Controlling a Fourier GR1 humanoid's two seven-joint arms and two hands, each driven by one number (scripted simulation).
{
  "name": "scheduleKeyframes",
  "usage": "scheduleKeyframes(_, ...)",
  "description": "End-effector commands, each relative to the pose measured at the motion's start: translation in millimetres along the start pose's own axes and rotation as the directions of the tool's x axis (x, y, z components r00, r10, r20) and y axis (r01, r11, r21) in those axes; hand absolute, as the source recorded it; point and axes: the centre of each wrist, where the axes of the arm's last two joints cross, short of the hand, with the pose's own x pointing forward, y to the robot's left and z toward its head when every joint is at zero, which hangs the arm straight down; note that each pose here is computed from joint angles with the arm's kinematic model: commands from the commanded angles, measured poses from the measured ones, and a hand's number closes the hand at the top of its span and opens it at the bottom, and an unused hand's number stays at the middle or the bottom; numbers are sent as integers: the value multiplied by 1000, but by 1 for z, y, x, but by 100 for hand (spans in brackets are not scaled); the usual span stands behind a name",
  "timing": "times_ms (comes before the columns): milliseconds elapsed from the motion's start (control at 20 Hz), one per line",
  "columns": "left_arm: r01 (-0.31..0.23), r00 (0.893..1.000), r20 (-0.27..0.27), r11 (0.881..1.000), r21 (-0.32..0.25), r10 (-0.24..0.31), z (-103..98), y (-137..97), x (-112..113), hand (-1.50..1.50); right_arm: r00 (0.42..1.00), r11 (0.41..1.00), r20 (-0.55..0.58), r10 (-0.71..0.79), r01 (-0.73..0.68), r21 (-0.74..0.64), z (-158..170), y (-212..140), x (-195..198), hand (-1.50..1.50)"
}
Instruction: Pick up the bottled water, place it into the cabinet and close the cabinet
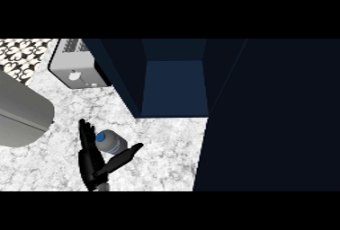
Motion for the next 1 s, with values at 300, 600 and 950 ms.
scheduleKeyframes(300, 1, 1000, -7, 1000, 14, -1, 12, 1, -43, -150, 996, 998, 61, 59, -59, -15, 10, 2, 13, -150)
scheduleKeyframes(600, -51, 999, 1, 998, 25, 51, 15, 8, -59, -150, 997, 999, 66, 48, -46, -23, 13, -4, 25, -150)
scheduleKeyframes(950, -139, 990, 29, 990, -32, 140, -2, -3, -57, -150, 998, 999, 57, 28, -27, -21, 10, 5, 19, -150)
